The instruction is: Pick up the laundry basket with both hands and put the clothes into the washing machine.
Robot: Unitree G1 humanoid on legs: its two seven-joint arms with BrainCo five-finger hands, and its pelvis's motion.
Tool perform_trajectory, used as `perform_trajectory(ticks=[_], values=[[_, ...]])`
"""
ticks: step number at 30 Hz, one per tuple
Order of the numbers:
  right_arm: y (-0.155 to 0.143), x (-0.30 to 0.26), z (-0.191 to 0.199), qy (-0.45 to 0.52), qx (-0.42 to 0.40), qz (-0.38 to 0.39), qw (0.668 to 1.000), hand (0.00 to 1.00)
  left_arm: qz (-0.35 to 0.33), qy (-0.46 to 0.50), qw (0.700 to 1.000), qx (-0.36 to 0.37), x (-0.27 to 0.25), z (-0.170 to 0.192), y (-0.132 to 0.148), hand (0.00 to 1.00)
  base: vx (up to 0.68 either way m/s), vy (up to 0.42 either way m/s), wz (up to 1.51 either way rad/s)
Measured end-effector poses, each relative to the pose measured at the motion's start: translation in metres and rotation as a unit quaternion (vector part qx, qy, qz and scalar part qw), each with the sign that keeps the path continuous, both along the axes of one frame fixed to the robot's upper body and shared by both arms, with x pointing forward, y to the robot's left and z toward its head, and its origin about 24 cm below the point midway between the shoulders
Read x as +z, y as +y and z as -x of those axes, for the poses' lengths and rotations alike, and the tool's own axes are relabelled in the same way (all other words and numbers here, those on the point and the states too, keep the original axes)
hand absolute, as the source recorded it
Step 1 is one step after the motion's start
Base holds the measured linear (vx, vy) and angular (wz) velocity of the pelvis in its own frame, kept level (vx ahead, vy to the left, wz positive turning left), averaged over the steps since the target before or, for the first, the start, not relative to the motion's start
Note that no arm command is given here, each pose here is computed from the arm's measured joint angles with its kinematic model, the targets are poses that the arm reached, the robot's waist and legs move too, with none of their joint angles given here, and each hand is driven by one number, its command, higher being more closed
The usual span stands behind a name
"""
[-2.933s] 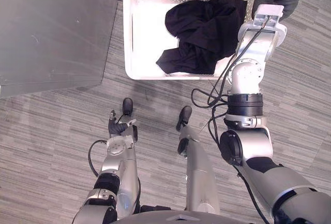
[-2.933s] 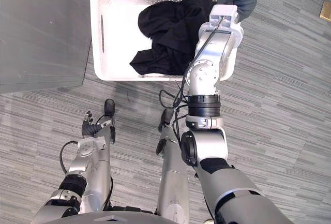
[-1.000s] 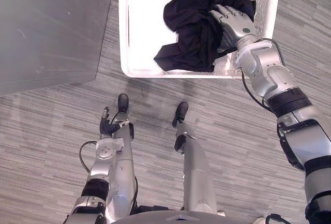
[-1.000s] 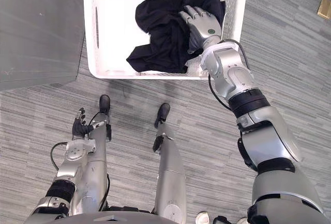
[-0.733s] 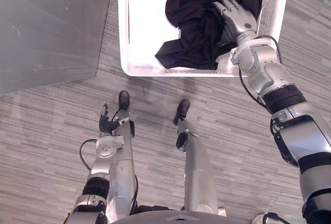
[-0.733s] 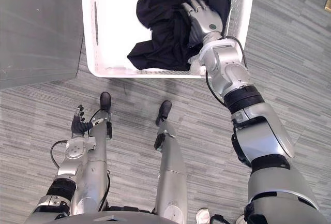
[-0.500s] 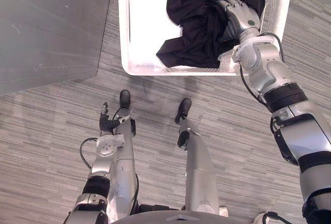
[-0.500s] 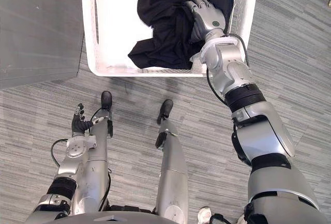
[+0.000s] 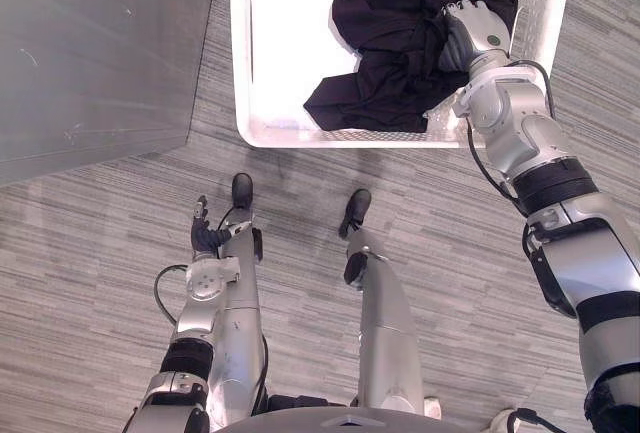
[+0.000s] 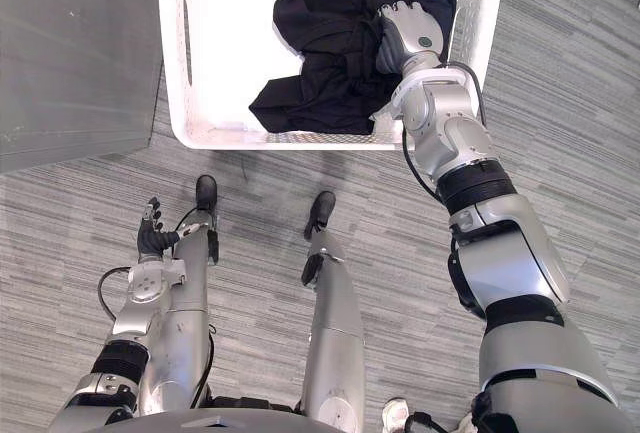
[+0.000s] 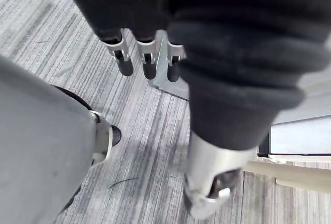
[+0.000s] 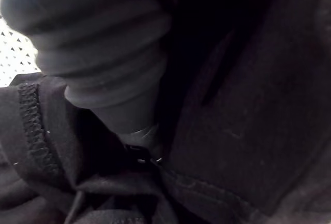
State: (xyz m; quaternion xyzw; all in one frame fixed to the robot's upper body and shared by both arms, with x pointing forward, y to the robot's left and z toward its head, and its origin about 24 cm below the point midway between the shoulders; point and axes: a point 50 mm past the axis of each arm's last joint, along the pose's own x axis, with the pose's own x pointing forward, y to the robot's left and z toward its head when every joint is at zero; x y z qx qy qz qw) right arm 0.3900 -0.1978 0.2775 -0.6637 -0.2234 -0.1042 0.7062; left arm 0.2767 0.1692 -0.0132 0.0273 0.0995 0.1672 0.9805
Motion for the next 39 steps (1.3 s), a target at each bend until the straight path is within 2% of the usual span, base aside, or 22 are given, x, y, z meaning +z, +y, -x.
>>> perform_trajectory(ticks=[5,8,12,13,14,15,17,18,19,21,22,24,29,30,35,39], values=[[0.0,0.0,0.0,0.0,0.0,-0.001,1.0,1.0,0.003,-0.001,1.0,0.007,0.0,0.0,0.001,0.0,0.01,-0.002,0.0],[0.0,0.002,0.0,-0.003,0.003,-0.018,1.0,1.0,0.044,-0.002,0.999,0.026,-0.002,0.001,0.004,0.0,0.06,-0.013,0.01],[-0.004,0.018,0.003,-0.038,0.053,-0.22,0.973,1.0,0.06,-0.001,0.998,0.036,-0.003,0.002,0.006,0.0,0.04,-0.009,0.0],[-0.008,0.024,0.006,-0.055,0.08,-0.31,0.946,1.0,0.062,-0.001,0.997,0.037,-0.003,0.002,0.006,0.0,0.04,-0.008,0.01],[-0.013,0.029,0.01,-0.078,0.114,-0.404,0.904,1.0,0.069,-0.001,0.997,0.039,-0.003,0.002,0.006,0.0,0.0,0.0,0.0],[-0.016,0.031,0.012,-0.091,0.126,-0.448,0.88,1.0,0.073,-0.002,0.996,0.04,-0.003,0.001,0.005,0.0,0.03,-0.004,0.04],[-0.028,0.032,0.018,-0.13,0.172,-0.587,0.78,1.0,0.088,-0.002,0.995,0.047,-0.004,0.001,0.004,0.0,0.03,-0.002,0.07],[-0.034,0.031,0.023,-0.152,0.204,-0.66,0.707,1.0,0.1,-0.002,0.994,0.053,-0.004,0.001,0.005,0.0,0.02,0.0,0.04],[-0.035,0.03,0.024,-0.162,0.216,-0.686,0.676,1.0,0.107,-0.002,0.993,0.058,-0.005,0.002,0.005,0.0,0.0,0.0,0.0],[-0.036,0.029,0.03,-0.186,0.257,-0.75,0.581,1.0,0.134,0.001,0.987,0.084,-0.008,0.003,0.01,0.0,0.01,0.0,-0.02],[-0.035,0.028,0.032,-0.19,0.266,-0.76,0.562,1.0,0.144,0.002,0.985,0.09,-0.009,0.003,0.01,0.0,0.02,0.002,-0.03],[-0.033,0.027,0.037,-0.203,0.3,-0.791,0.493,1.0,0.174,0.01,0.978,0.114,-0.015,0.005,0.014,0.0,0.02,0.002,-0.01],[-0.018,0.026,0.043,-0.204,0.355,-0.826,0.387,1.0,0.197,0.023,0.971,0.136,-0.023,0.009,0.019,0.0,0.03,-0.005,-0.03],[-0.012,0.026,0.048,-0.205,0.374,-0.833,0.353,1.0,0.198,0.031,0.97,0.137,-0.026,0.011,0.018,0.0,0.04,-0.012,0.01],[-0.004,0.021,0.07,-0.227,0.421,-0.833,0.277,1.0,0.209,0.06,0.966,0.141,-0.037,0.016,0.015,0.0,0.03,-0.007,0.05],[-0.001,0.013,0.081,-0.239,0.437,-0.829,0.256,1.0,0.225,0.097,0.958,0.148,-0.053,0.028,0.011,0.0,0.03,-0.04,0.15]])
